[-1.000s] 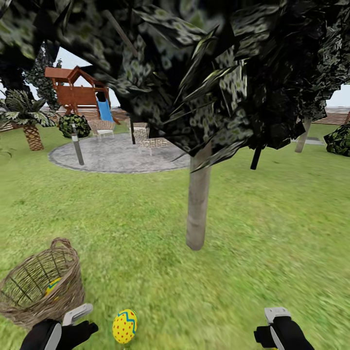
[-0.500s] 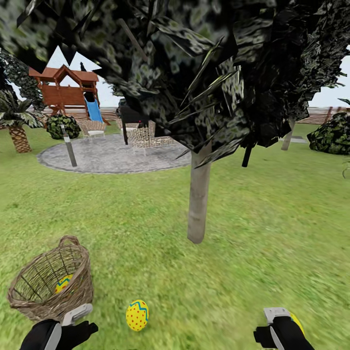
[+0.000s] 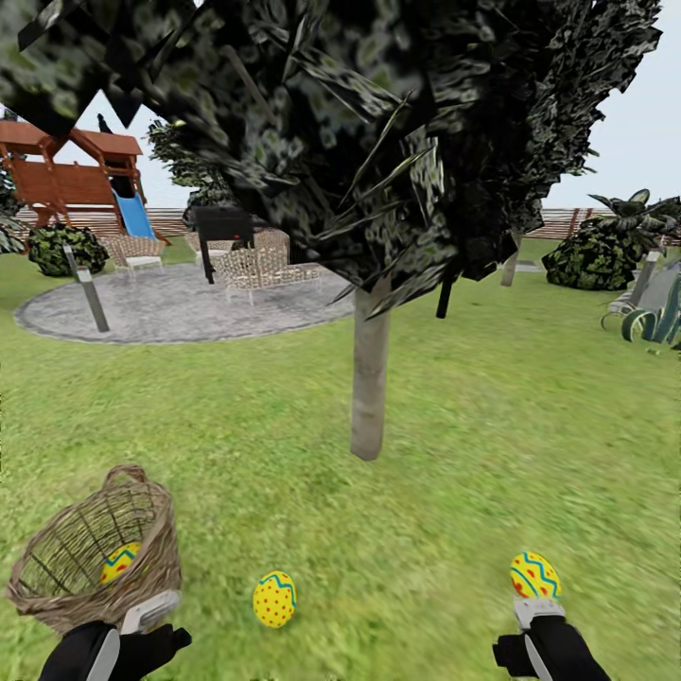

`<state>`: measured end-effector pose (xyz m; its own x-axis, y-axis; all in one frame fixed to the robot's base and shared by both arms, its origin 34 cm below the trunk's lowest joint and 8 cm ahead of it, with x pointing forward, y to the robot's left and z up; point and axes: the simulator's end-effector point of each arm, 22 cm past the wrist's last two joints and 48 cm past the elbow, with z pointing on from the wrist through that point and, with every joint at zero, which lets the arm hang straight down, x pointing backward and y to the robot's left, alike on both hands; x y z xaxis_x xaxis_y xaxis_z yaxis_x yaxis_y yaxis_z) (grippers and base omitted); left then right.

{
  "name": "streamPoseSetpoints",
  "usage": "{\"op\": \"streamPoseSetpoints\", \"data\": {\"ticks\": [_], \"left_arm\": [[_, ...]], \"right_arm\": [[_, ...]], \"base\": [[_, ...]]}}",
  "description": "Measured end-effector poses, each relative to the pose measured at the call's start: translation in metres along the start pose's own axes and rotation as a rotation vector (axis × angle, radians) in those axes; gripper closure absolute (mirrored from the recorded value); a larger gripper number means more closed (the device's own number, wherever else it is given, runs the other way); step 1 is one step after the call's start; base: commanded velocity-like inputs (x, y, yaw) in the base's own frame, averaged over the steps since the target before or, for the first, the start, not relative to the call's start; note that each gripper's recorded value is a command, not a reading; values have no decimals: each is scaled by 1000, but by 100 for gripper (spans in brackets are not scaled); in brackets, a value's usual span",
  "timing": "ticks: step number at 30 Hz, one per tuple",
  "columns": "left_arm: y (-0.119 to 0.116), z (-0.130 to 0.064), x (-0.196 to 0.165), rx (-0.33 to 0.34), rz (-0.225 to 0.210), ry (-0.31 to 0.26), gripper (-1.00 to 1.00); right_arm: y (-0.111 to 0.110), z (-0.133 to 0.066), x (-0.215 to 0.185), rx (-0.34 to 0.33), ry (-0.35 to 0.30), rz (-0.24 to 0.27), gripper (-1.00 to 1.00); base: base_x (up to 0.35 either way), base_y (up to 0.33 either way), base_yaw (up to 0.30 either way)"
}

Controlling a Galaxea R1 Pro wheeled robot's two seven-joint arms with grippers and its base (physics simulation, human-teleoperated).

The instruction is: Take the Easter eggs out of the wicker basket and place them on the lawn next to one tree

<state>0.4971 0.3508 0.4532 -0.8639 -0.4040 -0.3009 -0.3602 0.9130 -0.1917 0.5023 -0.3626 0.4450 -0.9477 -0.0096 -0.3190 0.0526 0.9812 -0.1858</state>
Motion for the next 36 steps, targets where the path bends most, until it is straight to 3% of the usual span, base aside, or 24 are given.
{"op": "streamPoseSetpoints", "data": {"ticks": [13,36], "left_arm": [[0,-1,-1,-2,0,-3,-100],[-1,-3,-4,1,1,-12,-100]], "right_arm": [[1,3,8,1,19,-2,-100],[8,1,6,-9,12,0,-100]], "base": [[-173,299,-20],[-129,313,-273]]}}
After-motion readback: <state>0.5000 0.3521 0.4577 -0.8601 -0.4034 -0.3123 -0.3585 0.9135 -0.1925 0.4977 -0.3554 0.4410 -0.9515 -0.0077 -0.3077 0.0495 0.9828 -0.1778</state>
